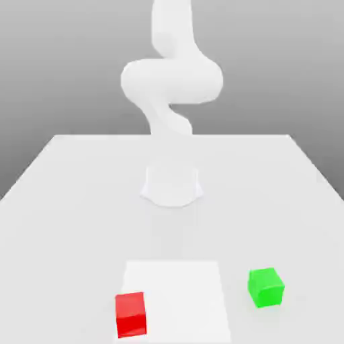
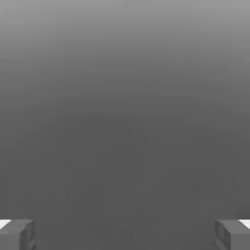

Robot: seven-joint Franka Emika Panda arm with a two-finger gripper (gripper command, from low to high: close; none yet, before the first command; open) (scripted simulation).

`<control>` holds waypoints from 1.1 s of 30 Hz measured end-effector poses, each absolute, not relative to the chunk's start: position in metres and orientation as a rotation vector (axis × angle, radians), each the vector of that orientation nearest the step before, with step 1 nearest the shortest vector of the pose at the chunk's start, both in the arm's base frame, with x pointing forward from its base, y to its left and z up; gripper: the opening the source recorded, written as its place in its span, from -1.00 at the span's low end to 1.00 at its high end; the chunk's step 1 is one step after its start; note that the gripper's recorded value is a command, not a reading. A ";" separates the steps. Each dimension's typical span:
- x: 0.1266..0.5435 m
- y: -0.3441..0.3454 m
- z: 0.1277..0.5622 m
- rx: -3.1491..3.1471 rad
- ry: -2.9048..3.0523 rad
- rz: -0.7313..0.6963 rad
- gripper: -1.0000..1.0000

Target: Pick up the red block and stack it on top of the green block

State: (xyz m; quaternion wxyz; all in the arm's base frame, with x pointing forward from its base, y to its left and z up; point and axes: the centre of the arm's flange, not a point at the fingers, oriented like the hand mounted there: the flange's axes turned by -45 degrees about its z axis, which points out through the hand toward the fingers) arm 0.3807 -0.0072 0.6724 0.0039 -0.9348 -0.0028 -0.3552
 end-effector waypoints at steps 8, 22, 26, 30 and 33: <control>0.462 -0.028 0.530 -3.035 -0.100 -0.756 0.00; 0.479 -0.065 0.260 -3.126 -0.238 -0.127 0.00; 0.467 -0.071 0.196 -3.131 -0.269 -0.011 0.00; 0.465 -0.072 0.148 -3.130 -0.271 -0.001 -1.00; 0.465 -0.072 0.148 -3.130 -0.271 0.000 -1.00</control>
